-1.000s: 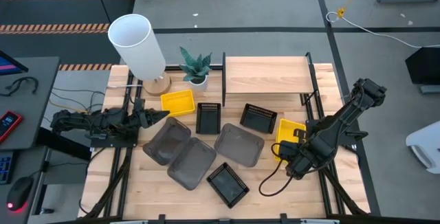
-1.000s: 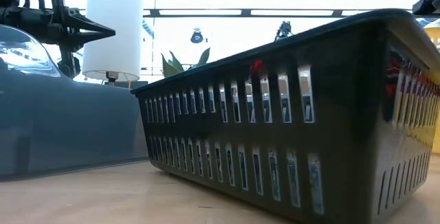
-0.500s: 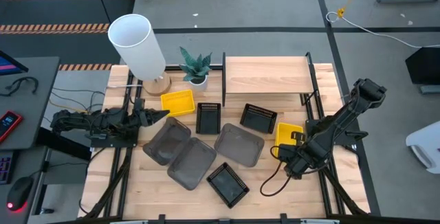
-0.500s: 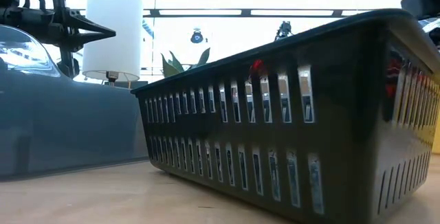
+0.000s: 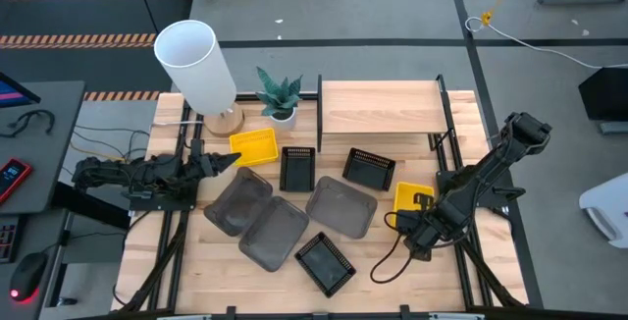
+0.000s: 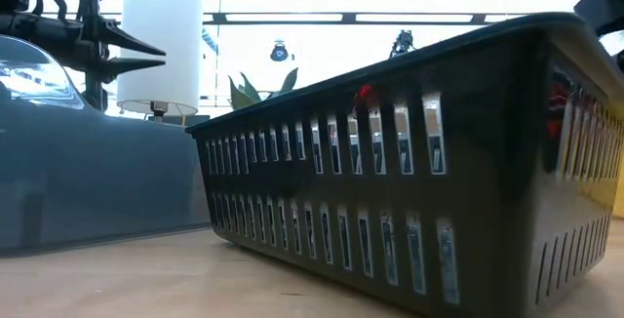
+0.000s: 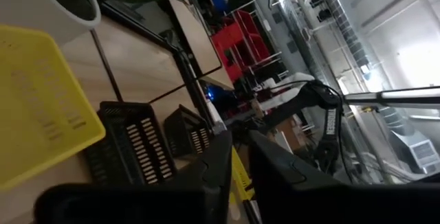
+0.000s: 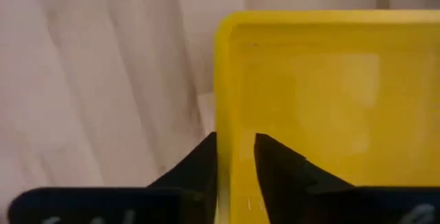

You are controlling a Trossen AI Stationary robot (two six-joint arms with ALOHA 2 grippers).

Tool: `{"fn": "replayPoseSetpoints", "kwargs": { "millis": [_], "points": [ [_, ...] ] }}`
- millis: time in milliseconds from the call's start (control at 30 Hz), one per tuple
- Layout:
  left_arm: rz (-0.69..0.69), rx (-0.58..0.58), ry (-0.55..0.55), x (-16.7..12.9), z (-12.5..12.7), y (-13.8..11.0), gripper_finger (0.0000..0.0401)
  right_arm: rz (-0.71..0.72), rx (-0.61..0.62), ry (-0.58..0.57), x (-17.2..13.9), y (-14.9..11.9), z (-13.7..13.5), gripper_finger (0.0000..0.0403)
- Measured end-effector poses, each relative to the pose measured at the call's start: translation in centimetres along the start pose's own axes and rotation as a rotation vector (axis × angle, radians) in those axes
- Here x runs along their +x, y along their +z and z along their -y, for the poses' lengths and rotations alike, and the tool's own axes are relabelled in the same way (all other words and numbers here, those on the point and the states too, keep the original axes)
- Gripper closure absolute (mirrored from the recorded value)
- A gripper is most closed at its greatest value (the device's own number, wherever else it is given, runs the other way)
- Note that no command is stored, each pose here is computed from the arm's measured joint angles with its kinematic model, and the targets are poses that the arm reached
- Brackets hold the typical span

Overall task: Stack baskets on shelf by color
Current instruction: Stack the bottom yellow bin on top of the yellow bin, then stack the left yellow bin on top of the right yellow stacked bins

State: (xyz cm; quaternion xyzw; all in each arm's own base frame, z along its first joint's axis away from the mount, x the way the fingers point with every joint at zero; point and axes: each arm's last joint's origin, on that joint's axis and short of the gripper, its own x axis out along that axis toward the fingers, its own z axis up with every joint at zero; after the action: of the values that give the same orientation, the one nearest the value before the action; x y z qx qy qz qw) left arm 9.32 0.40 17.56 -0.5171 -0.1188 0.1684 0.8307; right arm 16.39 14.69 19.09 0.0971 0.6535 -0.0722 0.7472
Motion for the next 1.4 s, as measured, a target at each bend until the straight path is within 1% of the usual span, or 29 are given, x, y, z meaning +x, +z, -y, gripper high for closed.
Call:
{"fn": "replayPoseSetpoints", "kwargs": {
  "millis": [67, 167, 300, 500, 600, 700, 800, 1033, 1100, 1200, 1300, 1400],
  "points": [
    [0.0, 0.031, 0.001, 0.0, 0.0, 0.0, 0.033, -0.014, 0.003, 0.037, -0.5, 0.2, -0.4, 0.0288],
    [-0.001, 0.077, 0.003, 0.0, 0.0, 0.0, 0.0323, 0.005, 0.031, 0.063, -1.5, 0.6, -0.9, 0.0274],
    [-0.001, 0.105, 0.006, 0.0, -0.1, 0.0, 0.0322, 0.066, 0.07, 0.081, -2.6, 1.3, -1.5, 0.0269],
    [-0.002, 0.108, 0.008, 0.0, -0.1, 0.0, 0.0329, 0.092, 0.101, 0.104, -3.3, 1.7, -1.9, 0.0269],
    [-0.001, 0.106, 0.005, 0.0, -0.1, 0.0, 0.0329, 0.106, 0.072, 0.097, -3.3, 1.7, -1.9, 0.0268],
    [0.002, 0.103, 0.001, 0.0, 0.0, 0.0, 0.0326, 0.138, 0.021, 0.068, -3.3, 1.8, -1.8, 0.0268],
    [0.004, 0.093, -0.004, 0.0, 0.0, 0.0, 0.0327, 0.149, -0.004, 0.046, -3.3, 2.1, -1.5, 0.0268],
    [0.017, 0.045, -0.027, 0.0, 0.1, 0.0, 0.0334, 0.207, -0.059, 0.069, -3.2, 4.1, -0.7, 0.0268],
    [0.015, 0.021, -0.035, 0.0, 0.2, 0.1, 0.0334, 0.23, -0.064, 0.061, -3.2, 4.8, -0.3, 0.0268],
    [-0.04, 0.038, -0.067, 0.0, 0.4, 0.0, 0.0334, 0.247, -0.084, 0.049, -3.2, 5.8, 0.5, 0.0268],
    [-0.088, 0.048, -0.097, 0.0, 1.3, 0.3, 0.0339, 0.243, -0.086, 0.076, -3.6, 6.7, 1.0, 0.0268],
    [-0.116, 0.075, -0.069, 0.1, 2.4, 0.7, 0.0344, 0.27, -0.086, 0.093, -4.5, 7.5, 1.1, 0.0268]
  ]
}}
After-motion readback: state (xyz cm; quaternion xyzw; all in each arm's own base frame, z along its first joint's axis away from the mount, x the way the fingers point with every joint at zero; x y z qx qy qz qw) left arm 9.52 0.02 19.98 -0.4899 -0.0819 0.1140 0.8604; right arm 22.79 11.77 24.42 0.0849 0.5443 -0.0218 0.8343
